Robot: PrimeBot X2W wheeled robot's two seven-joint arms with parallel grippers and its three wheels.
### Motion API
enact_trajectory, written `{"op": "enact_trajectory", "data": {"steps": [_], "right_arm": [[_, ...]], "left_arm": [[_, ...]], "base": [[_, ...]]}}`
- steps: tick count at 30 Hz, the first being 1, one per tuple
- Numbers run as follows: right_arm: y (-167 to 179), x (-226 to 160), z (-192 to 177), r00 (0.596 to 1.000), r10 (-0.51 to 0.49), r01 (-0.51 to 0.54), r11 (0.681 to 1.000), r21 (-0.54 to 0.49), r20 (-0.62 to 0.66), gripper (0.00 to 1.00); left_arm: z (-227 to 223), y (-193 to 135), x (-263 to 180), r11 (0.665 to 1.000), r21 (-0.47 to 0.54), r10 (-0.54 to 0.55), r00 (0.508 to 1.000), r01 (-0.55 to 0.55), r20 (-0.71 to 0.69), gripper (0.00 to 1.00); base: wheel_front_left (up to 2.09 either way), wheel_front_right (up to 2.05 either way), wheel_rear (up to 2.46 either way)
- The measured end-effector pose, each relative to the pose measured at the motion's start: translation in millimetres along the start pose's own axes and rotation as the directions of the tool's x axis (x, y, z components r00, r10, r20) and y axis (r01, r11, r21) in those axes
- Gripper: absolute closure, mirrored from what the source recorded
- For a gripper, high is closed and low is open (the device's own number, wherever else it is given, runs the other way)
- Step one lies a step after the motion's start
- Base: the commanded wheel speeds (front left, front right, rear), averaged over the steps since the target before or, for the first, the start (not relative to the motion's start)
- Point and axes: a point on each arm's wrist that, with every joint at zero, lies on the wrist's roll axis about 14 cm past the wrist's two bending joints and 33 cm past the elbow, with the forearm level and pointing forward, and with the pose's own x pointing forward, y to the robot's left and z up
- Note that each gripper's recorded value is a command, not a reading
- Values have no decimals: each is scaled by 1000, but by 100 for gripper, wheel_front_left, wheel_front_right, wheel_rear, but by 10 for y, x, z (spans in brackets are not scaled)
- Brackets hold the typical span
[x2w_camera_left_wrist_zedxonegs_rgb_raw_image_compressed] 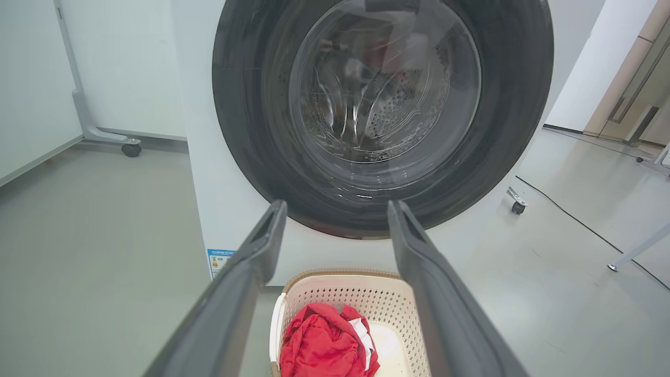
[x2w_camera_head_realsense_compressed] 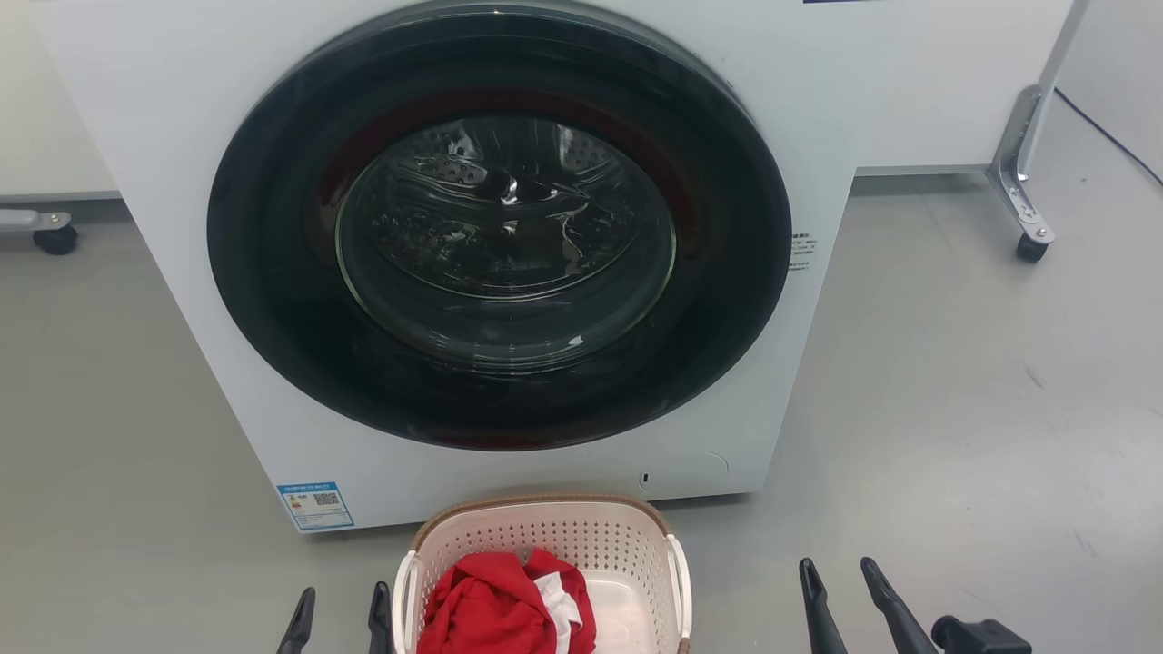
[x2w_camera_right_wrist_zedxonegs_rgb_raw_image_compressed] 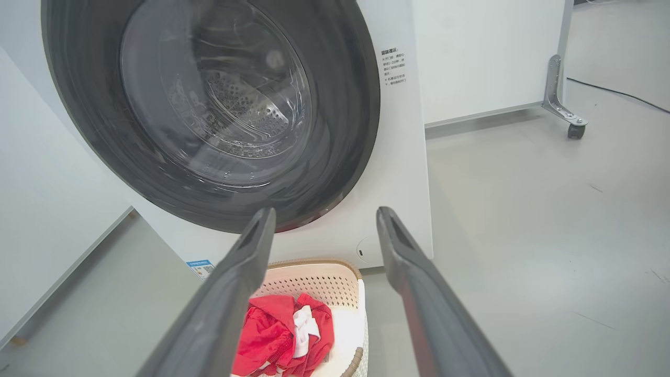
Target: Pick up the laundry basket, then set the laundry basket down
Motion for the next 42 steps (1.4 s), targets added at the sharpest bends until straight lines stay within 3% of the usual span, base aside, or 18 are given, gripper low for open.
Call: {"op": "enact_trajectory", "data": {"steps": [13, 42], "right_arm": [[-108, -174, 140, 994, -78, 79, 997, -19, 76, 0], [-82, -146, 285, 988, -87, 94, 994, -49, 131, 0]], "left_arm": [[16, 10, -50, 1000, 23, 15, 1000, -16, 12, 0], [39, 43, 17, 998, 41, 36, 999, -37, 25, 0]], "base": [[0, 0, 0], [0, 0, 0]]}}
